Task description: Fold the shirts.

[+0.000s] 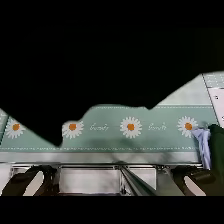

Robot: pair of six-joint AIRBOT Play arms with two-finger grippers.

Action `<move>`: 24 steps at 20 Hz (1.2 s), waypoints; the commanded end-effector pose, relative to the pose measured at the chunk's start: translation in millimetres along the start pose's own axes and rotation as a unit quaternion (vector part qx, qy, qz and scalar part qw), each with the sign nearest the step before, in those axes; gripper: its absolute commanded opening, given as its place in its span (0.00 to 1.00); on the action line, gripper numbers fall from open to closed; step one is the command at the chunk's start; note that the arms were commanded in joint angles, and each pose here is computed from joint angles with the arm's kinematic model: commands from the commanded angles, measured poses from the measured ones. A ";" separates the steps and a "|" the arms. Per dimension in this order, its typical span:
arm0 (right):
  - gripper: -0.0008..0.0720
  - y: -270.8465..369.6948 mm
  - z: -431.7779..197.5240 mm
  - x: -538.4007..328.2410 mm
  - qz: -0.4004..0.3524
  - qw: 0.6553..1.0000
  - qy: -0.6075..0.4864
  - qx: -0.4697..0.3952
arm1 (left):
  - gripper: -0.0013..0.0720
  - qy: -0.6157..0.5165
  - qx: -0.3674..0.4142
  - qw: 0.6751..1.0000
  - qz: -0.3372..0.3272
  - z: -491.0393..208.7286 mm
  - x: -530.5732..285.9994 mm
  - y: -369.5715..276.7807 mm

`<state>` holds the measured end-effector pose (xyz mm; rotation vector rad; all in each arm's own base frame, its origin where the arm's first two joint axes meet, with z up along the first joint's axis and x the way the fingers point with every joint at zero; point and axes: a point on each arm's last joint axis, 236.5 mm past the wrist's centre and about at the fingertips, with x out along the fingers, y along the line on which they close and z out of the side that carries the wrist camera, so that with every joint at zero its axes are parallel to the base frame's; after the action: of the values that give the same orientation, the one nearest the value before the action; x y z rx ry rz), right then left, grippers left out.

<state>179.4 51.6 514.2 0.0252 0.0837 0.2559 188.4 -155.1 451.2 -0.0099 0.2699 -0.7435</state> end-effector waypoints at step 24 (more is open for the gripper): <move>0.57 -86.4 -439.6 327.6 -0.016 0.835 0.508 0.210 | 0.04 0.338 -0.453 0.825 0.027 -425.0 251.8 205.3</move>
<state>497.4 76.1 60.8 0.3513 1.1075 0.1704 397.4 -135.3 -29.5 -0.6494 1.2569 -0.4606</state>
